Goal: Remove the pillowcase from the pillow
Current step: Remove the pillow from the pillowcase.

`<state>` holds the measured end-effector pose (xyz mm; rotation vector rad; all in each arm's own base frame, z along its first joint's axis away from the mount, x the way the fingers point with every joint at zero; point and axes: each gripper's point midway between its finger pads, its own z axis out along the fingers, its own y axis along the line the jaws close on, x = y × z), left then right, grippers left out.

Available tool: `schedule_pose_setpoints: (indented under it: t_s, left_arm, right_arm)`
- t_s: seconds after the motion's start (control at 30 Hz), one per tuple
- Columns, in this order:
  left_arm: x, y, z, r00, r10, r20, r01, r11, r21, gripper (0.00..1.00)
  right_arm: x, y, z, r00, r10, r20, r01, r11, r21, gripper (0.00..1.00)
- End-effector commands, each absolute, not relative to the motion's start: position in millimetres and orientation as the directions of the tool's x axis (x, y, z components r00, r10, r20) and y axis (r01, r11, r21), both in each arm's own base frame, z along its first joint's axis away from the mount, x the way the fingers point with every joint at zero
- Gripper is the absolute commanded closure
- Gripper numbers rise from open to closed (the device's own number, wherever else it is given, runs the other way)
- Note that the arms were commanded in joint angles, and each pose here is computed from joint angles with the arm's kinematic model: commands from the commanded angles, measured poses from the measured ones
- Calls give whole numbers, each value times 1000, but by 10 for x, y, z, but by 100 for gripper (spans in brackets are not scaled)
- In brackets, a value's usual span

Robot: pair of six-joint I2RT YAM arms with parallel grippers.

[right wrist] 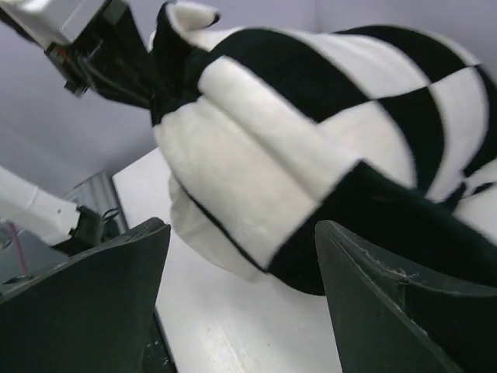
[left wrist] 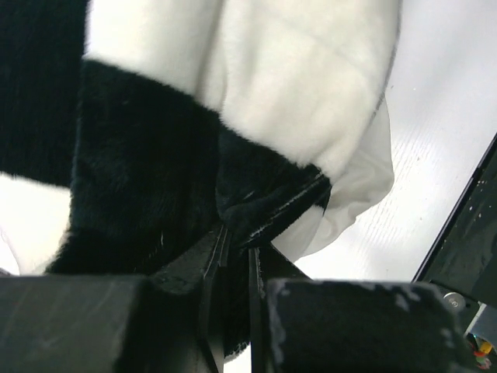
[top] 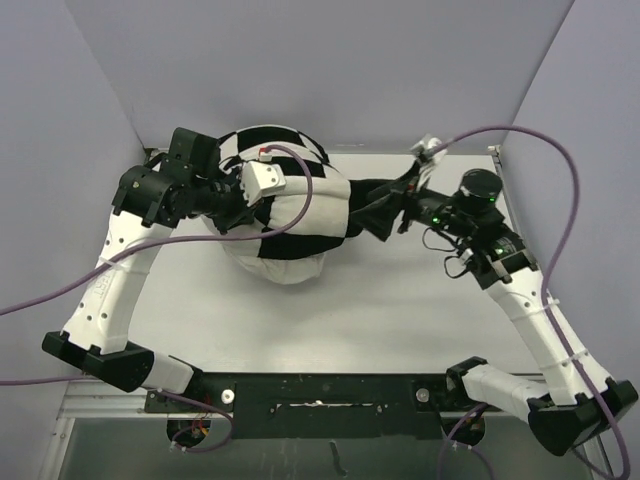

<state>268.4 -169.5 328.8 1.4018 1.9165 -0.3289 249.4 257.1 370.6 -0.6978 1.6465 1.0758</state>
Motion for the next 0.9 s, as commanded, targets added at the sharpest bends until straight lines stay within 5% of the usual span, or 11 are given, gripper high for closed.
schedule_pose_setpoints:
  t_s: [0.0, 0.3, 0.6, 0.73, 0.87]
  left_arm:
    - [2728, -1525, 3555, -109, 693, -712, 854, 432, 290, 100]
    - [2731, -1446, 3808, -23, 689, -724, 807, 440, 393, 100]
    - [2690, -1437, 4096, 27, 665, -747, 780, 453, 432, 100]
    - [2650, -1417, 4390, 76, 646, -760, 750, 465, 470, 100]
    - [2589, -1362, 4644, 113, 643, -757, 722, 470, 507, 100]
  right_arm:
    - [2609, 2141, 3957, -270, 139, -953, -812, 498, 303, 21]
    - [2684, 1997, 3399, -301, 87, -950, -855, 416, 310, 10]
    - [2755, 2493, 3266, -315, 55, -948, -888, 336, 314, 14]
    - [2922, 2757, 3462, -275, 66, -959, -895, 348, 280, 30]
    - [3132, 2775, 3865, -215, 142, -966, -883, 394, 255, 69]
